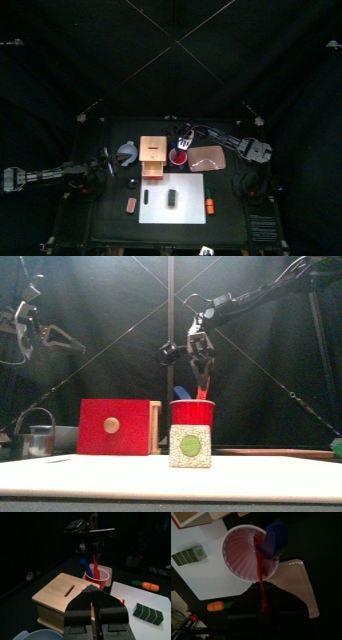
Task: Place sushi on board then cut the sushi with the knife then place the pieces on the plate
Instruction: Grasp knife edge with left hand
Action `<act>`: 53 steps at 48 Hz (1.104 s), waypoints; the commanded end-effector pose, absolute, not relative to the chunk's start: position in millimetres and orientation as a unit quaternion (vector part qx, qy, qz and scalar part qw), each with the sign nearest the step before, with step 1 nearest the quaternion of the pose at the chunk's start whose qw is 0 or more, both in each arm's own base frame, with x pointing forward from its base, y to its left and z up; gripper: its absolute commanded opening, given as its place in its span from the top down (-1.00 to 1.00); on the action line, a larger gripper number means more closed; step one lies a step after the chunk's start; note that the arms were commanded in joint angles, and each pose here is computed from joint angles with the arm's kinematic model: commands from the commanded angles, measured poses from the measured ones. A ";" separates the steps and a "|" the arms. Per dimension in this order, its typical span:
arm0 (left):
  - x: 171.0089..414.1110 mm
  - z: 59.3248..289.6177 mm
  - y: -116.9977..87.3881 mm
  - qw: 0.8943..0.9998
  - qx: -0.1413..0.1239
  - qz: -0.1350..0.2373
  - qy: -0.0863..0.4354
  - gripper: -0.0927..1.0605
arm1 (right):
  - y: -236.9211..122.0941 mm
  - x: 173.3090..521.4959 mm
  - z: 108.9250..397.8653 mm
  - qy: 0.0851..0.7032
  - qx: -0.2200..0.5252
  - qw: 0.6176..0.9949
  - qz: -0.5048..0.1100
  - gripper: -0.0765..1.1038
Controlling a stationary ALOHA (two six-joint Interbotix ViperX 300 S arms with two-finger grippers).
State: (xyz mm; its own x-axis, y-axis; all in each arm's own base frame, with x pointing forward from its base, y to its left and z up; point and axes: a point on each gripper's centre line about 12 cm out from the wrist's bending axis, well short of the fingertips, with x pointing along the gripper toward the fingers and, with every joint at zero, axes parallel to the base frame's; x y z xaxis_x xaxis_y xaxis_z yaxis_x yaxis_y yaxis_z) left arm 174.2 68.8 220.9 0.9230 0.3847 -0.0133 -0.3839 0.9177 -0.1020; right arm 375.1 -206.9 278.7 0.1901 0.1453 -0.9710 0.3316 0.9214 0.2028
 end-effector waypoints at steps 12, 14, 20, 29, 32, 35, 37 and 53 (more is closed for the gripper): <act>180.2 240.6 72.3 0.979 -0.046 0.199 -0.030 0.37 | -194.6 351.7 331.9 0.593 0.160 0.786 -0.077 0.31; 181.7 245.4 72.4 0.979 -0.043 0.197 -0.036 0.37 | -192.2 349.6 340.1 0.585 0.154 0.792 -0.079 0.31; 186.1 255.1 71.8 0.980 -0.035 0.190 -0.045 0.37 | -180.2 341.1 372.6 0.551 0.132 0.820 -0.083 0.31; 193.2 253.3 72.3 0.982 -0.035 0.185 -0.033 0.36 | -152.6 334.8 391.7 0.511 0.106 0.850 -0.071 0.31; 196.6 253.2 70.1 0.983 -0.036 0.178 -0.031 0.36 | -142.0 335.0 391.7 0.499 0.099 0.858 -0.066 0.31; 201.6 252.8 66.8 0.985 -0.035 0.167 -0.026 0.34 | -131.5 337.6 390.6 0.487 0.092 0.867 -0.058 0.31; 204.3 252.3 64.6 0.986 -0.036 0.160 -0.022 0.34 | -124.4 339.6 390.1 0.476 0.086 0.873 -0.053 0.31; 220.6 257.7 45.6 0.993 -0.031 0.109 -0.017 0.19 | -68.5 354.4 347.8 0.365 0.060 0.929 -0.024 0.31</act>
State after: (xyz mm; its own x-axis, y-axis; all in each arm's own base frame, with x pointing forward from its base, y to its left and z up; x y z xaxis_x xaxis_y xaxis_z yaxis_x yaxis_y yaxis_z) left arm 214.6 49.0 244.6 0.9710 0.2388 -0.0120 -0.2390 0.9683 -0.0723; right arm 358.2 -79.7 343.1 0.6467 0.0168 -0.7626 0.0984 0.9896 0.1052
